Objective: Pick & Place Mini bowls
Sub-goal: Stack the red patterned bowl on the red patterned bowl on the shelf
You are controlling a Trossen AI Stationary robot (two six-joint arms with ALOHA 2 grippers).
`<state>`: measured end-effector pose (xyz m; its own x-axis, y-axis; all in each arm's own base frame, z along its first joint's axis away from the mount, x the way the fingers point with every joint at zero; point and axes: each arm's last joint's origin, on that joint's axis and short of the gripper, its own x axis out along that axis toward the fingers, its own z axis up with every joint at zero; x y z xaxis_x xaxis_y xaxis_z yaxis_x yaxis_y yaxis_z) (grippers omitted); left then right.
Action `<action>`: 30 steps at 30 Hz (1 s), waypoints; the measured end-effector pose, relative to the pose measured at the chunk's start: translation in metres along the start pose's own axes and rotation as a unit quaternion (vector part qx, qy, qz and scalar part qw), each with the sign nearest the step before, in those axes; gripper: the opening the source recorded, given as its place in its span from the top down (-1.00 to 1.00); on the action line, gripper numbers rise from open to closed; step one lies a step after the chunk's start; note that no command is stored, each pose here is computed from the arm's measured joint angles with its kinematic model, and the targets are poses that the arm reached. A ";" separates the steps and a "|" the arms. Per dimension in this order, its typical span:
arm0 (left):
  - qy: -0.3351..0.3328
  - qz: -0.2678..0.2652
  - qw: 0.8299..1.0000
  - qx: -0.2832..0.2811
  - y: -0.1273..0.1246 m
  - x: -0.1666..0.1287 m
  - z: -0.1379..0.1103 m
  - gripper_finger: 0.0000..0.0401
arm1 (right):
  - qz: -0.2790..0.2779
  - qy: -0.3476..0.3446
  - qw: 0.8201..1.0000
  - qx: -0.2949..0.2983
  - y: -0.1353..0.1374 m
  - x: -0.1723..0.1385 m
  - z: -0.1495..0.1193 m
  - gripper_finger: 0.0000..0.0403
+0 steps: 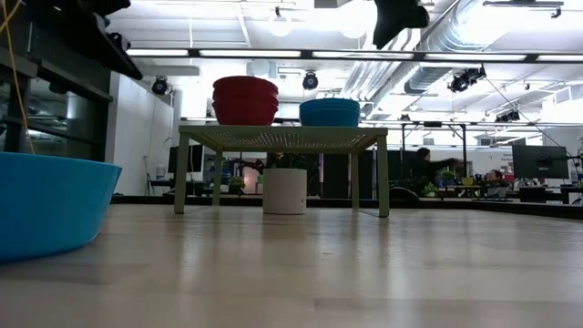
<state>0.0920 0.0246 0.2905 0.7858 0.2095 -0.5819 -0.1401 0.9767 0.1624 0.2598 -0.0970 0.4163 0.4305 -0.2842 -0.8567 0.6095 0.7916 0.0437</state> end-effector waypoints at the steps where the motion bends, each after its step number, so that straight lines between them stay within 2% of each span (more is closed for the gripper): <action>1: 0.004 -0.017 1.000 -0.003 -0.001 0.000 -0.001 0.03 | 0.008 -0.013 1.000 0.004 0.002 0.000 -0.008 0.67; 7: 0.040 -0.127 0.991 -0.019 -0.009 -0.001 -0.010 0.03 | 0.064 -0.090 0.994 0.026 0.013 0.014 -0.052 0.67; 11: 0.077 -0.174 0.980 -0.062 -0.013 -0.003 -0.017 0.03 | 0.102 -0.113 0.988 0.036 0.021 0.023 -0.078 0.67; 17: 0.122 -0.174 0.968 -0.132 -0.014 -0.005 -0.023 0.03 | 0.135 -0.122 0.983 0.011 0.032 0.031 -0.103 0.67; 21: 0.140 -0.181 0.961 -0.154 -0.018 -0.003 -0.023 0.03 | 0.145 -0.115 0.983 -0.008 0.038 0.030 -0.112 0.67; 26: 0.189 -0.191 0.950 -0.160 -0.031 0.007 -0.018 0.03 | 0.156 -0.113 0.981 -0.034 0.045 0.028 -0.117 0.67; 30: 0.228 -0.197 0.943 -0.141 -0.049 0.017 -0.013 0.03 | 0.165 -0.111 0.979 -0.045 0.051 0.026 -0.120 0.67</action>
<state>0.1045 -0.0194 0.2616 0.4796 -0.2369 -0.8449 -0.0970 0.9427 -0.3194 0.2220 0.0007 0.3344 0.7340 -0.1076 -0.6706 0.3560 0.9018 0.2450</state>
